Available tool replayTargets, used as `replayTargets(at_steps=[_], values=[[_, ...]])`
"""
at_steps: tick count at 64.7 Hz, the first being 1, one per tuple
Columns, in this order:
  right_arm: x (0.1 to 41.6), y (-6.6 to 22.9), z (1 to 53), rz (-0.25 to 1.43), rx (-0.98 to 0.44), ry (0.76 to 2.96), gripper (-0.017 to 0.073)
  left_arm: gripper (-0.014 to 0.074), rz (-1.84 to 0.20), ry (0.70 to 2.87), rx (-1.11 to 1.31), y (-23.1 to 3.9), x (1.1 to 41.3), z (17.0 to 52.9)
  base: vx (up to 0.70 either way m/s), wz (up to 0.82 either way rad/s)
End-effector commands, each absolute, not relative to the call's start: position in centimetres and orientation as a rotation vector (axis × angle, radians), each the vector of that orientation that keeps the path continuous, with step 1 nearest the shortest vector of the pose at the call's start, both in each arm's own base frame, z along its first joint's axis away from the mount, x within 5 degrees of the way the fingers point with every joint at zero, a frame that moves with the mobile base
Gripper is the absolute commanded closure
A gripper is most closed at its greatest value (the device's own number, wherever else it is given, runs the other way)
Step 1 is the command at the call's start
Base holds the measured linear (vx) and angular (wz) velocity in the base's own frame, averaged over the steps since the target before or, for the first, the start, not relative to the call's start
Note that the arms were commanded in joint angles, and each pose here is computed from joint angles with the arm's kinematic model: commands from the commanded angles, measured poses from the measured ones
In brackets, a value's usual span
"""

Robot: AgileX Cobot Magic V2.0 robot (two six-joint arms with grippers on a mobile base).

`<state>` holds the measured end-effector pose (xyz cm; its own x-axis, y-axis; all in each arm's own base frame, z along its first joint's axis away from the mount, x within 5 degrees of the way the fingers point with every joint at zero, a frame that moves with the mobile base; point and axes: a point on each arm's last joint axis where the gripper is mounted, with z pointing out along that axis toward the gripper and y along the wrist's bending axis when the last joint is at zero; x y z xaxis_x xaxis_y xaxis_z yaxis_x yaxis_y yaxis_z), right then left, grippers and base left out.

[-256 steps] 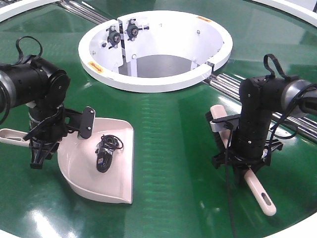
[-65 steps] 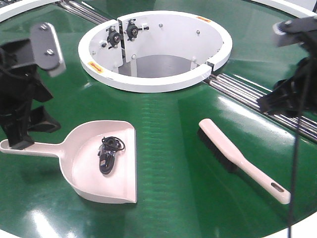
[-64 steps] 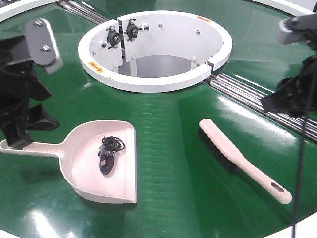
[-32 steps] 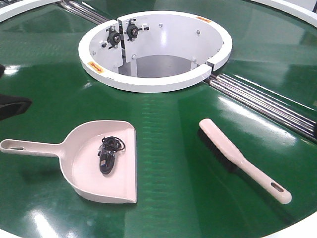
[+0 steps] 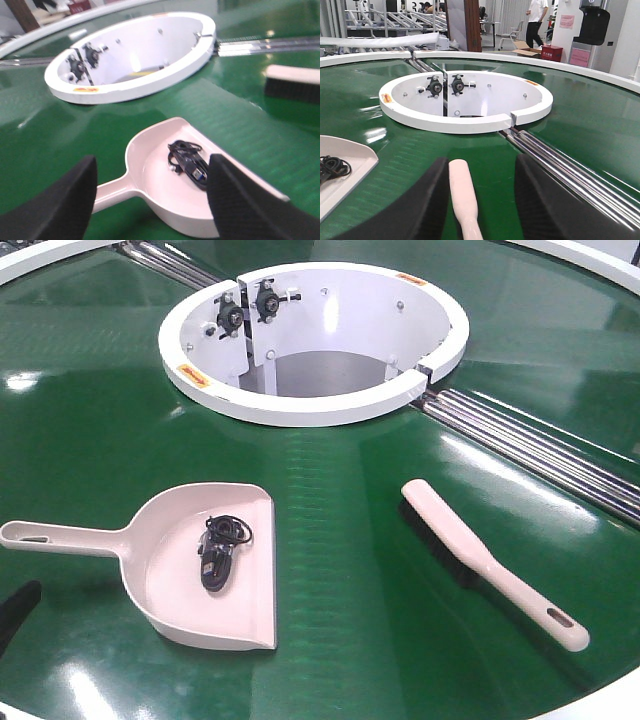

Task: Clean and inspect green conveyor with broom and dustpan

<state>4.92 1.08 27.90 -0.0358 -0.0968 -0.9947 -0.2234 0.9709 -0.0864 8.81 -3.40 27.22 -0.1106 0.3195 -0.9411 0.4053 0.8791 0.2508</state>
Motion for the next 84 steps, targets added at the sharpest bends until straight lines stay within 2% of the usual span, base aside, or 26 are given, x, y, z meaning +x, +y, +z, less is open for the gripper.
replayTargets(at_steps=[1, 8, 12, 16, 22, 84], values=[[5.12, 1.11, 28.86, 0.094, -0.240, 1.498, 0.0246, 0.0144, -0.131, 1.560, 0.402, -3.11, 8.89, 28.08, 0.00, 0.00], [5.30, 1.15, 28.23, 0.093, -0.242, 1.511, 0.0272, 0.0167, -0.184, 1.580, 0.357, -3.14, 8.83, 27.92, 0.00, 0.00], [5.30, 1.15, 28.17, 0.093, -0.243, 1.518, 0.0330, 0.0238, -0.186, 1.591, 0.364, -3.18, 8.81, 27.81, 0.00, 0.00], [5.30, 1.15, 28.17, 0.093, -0.243, 1.518, 0.0414, 0.0364, -0.184, 1.603, 0.378, -3.22, 8.79, 27.67, 0.00, 0.00], [5.30, 1.15, 28.17, 0.095, -0.242, 1.518, 0.0575, 0.0599, -0.186, 1.610, 0.381, -3.24, 8.77, 27.61, 0.00, 0.00], [5.30, 1.16, 28.17, 0.096, -0.241, 1.518, 0.0568, 0.0601, -0.165, 1.577, 0.360, -3.06, 8.91, 27.27, 0.00, 0.00]])
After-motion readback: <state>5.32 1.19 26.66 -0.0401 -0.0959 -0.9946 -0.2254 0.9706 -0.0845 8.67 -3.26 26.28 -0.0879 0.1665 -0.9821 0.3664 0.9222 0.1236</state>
